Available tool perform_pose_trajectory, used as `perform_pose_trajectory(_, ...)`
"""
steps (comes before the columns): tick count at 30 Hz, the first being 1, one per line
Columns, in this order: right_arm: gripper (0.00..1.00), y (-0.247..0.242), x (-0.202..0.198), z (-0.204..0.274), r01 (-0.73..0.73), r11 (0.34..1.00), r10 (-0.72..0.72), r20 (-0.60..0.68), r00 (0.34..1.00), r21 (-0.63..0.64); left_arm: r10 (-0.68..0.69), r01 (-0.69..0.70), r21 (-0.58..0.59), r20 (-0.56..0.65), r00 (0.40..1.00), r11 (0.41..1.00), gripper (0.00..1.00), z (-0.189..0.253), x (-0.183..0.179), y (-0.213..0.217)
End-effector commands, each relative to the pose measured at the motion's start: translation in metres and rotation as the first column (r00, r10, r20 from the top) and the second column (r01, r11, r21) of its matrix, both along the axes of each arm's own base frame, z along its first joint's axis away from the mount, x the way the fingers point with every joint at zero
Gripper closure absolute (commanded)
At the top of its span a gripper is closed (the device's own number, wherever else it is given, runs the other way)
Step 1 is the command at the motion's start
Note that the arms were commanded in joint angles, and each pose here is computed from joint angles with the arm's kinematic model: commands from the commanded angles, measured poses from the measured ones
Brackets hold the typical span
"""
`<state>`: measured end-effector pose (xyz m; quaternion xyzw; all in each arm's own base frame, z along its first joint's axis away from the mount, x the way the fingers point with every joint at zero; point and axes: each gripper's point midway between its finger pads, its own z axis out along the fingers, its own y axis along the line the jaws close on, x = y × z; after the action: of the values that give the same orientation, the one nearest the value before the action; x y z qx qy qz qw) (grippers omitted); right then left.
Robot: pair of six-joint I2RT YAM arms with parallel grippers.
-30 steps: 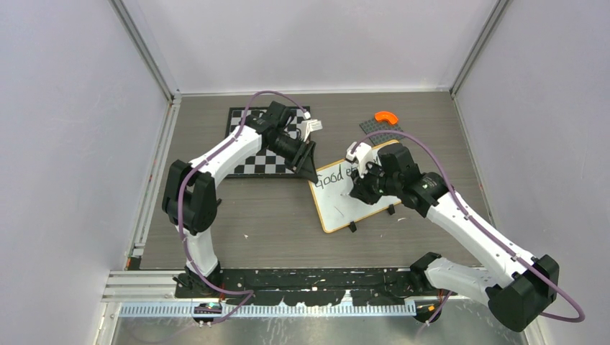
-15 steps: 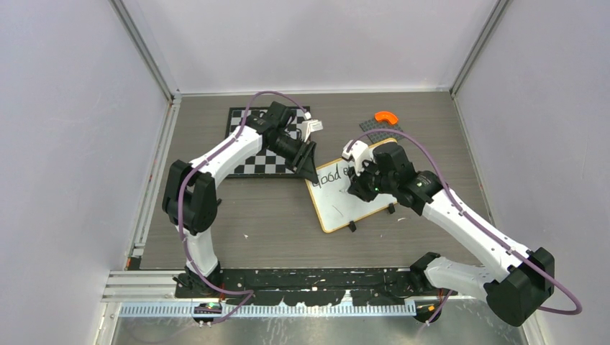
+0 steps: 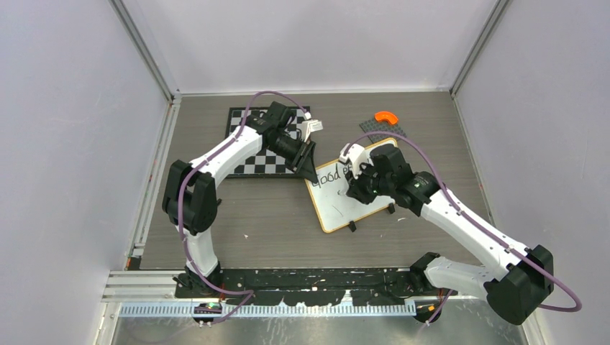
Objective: Write a sentence on the whiteboard
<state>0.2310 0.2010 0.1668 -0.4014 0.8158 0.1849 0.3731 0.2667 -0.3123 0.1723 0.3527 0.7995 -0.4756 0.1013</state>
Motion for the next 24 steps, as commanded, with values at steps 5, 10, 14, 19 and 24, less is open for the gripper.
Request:
perform_pose_trajectory(5,1.0,-0.008,-0.008,-0.011,-0.028,0.998,0.029,0.003,1.0,-0.05,-0.009,0.009,-0.016,0.027,1.0,1.0,0.76,0.005,0.0,-0.002)
perform_pose_trajectory(10,1.0,-0.009,-0.017,-0.023,-0.063,0.995,0.061,-0.03,0.998,-0.075,-0.011,0.011,-0.012,0.023,1.0,1.0,0.77,0.003,-0.001,-0.002)
perform_pose_trajectory(14,1.0,-0.007,-0.023,-0.032,-0.098,0.99,0.092,-0.059,0.994,-0.098,-0.01,0.011,-0.012,0.025,1.0,1.0,0.77,0.004,0.0,-0.002)
perform_pose_trajectory(19,1.0,0.002,-0.029,-0.029,-0.144,0.985,0.138,-0.067,0.988,-0.09,-0.012,0.012,-0.011,0.031,0.999,1.0,0.77,0.005,-0.001,-0.002)
perform_pose_trajectory(24,1.0,0.014,-0.038,-0.008,-0.178,0.984,0.177,-0.062,0.982,-0.003,-0.011,0.011,-0.011,0.03,0.999,1.0,0.77,0.005,-0.001,-0.002)
